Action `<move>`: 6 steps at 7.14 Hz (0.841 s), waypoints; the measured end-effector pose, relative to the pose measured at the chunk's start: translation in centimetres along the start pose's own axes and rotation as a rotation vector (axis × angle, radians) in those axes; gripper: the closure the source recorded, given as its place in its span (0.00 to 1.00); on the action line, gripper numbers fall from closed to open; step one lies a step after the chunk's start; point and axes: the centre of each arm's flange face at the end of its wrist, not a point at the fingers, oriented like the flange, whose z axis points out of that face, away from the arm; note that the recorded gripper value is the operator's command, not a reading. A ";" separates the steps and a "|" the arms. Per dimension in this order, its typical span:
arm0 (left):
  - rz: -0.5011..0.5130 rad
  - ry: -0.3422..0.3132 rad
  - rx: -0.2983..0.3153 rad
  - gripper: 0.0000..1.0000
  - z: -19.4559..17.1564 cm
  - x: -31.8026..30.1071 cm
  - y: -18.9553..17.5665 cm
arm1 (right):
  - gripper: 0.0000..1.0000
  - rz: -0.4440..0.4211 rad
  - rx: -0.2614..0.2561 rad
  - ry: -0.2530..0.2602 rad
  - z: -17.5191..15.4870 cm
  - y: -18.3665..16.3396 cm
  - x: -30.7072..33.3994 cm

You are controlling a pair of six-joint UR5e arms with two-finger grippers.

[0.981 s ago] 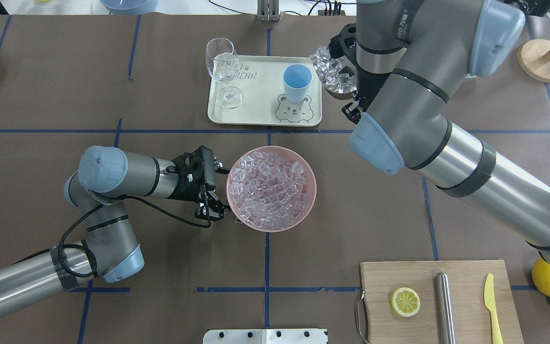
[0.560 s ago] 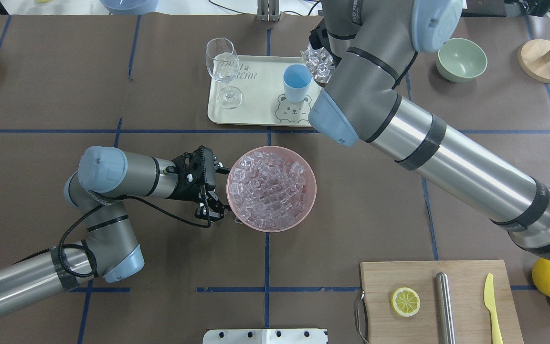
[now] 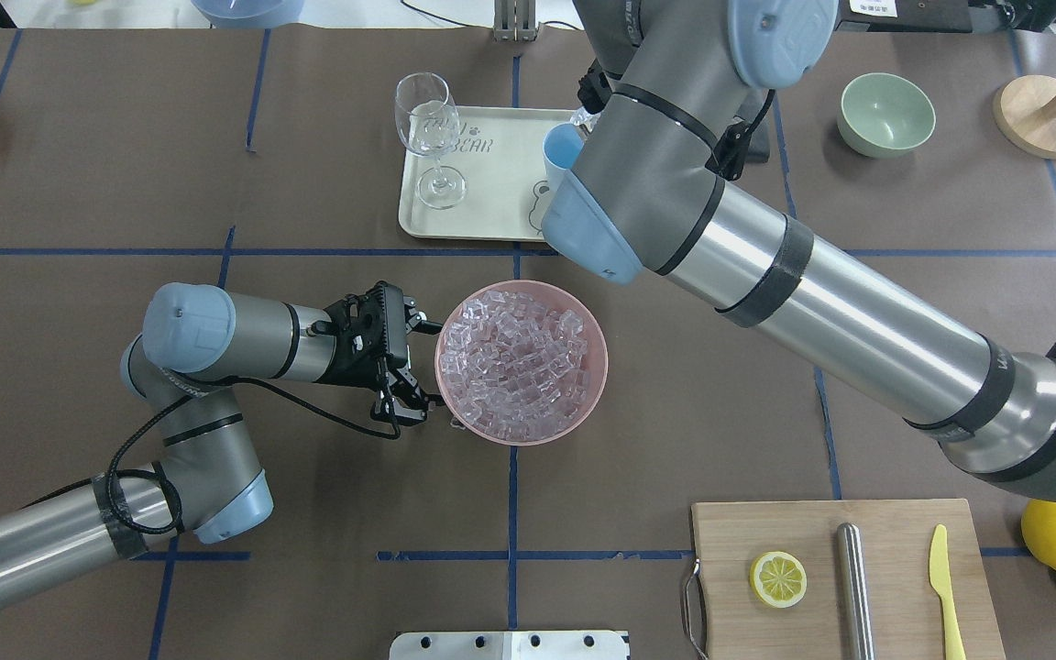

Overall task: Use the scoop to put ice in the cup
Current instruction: 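Tilt the scoop over the blue cup with the right gripper to pour ice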

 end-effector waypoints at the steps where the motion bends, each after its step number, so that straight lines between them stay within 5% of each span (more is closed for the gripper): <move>1: 0.001 0.000 0.002 0.00 0.0 0.0 0.0 | 1.00 -0.034 -0.044 0.034 -0.4 -0.2 0.1; 6: 0.002 0.000 0.004 0.00 -0.1 0.0 0.0 | 1.00 -0.186 -0.161 0.096 -1.7 -1.3 1.3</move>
